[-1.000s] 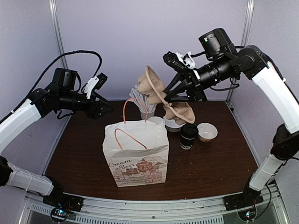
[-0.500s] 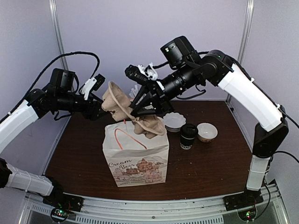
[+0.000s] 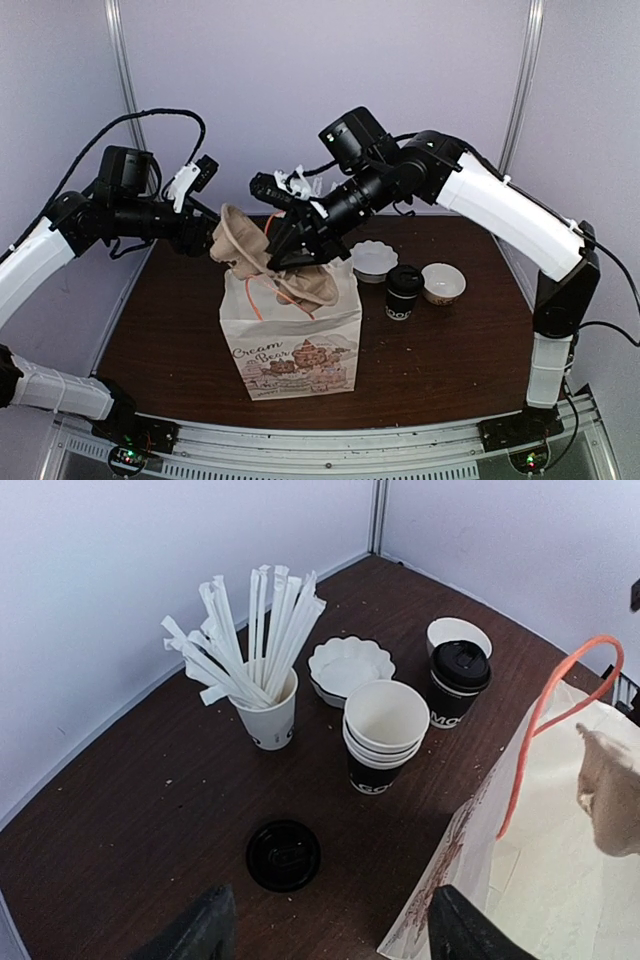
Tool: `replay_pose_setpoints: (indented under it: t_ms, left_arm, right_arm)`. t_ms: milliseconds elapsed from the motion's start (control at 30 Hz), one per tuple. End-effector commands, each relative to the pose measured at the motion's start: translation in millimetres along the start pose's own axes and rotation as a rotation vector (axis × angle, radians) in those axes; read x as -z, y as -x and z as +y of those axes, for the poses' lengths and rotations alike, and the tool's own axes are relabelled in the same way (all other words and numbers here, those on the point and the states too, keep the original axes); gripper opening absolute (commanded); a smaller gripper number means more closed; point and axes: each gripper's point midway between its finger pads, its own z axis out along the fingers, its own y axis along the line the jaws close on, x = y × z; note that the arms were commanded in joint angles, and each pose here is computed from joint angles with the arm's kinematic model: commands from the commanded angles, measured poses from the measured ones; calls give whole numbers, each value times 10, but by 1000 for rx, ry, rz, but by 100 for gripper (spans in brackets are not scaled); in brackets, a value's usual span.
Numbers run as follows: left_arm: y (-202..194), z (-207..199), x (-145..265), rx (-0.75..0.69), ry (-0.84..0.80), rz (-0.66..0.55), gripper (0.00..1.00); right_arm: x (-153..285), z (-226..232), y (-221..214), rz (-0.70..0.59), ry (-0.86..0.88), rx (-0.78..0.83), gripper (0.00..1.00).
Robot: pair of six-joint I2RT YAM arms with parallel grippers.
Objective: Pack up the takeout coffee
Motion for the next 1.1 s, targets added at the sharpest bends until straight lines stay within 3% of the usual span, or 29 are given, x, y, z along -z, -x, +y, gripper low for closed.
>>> replay_pose_setpoints:
  t_ms: [0,433,700,1067]
  left_arm:
    - [37,59,95,-22,43,-26,70]
    - [-62,127,47,-46,79,-13,70]
    - [-117,211,40,-45,107,-12,70]
    - [-226,386,77,-17,164,-11,70]
  right_arm:
    - [-101,-55,-186,33,-23,-34,25]
    - [-131,-97,-684,203,-102,-46,26]
    - [-275,82,-960,418,-134,53,26]
    - [-278,74,-1352,652,-186,36,26]
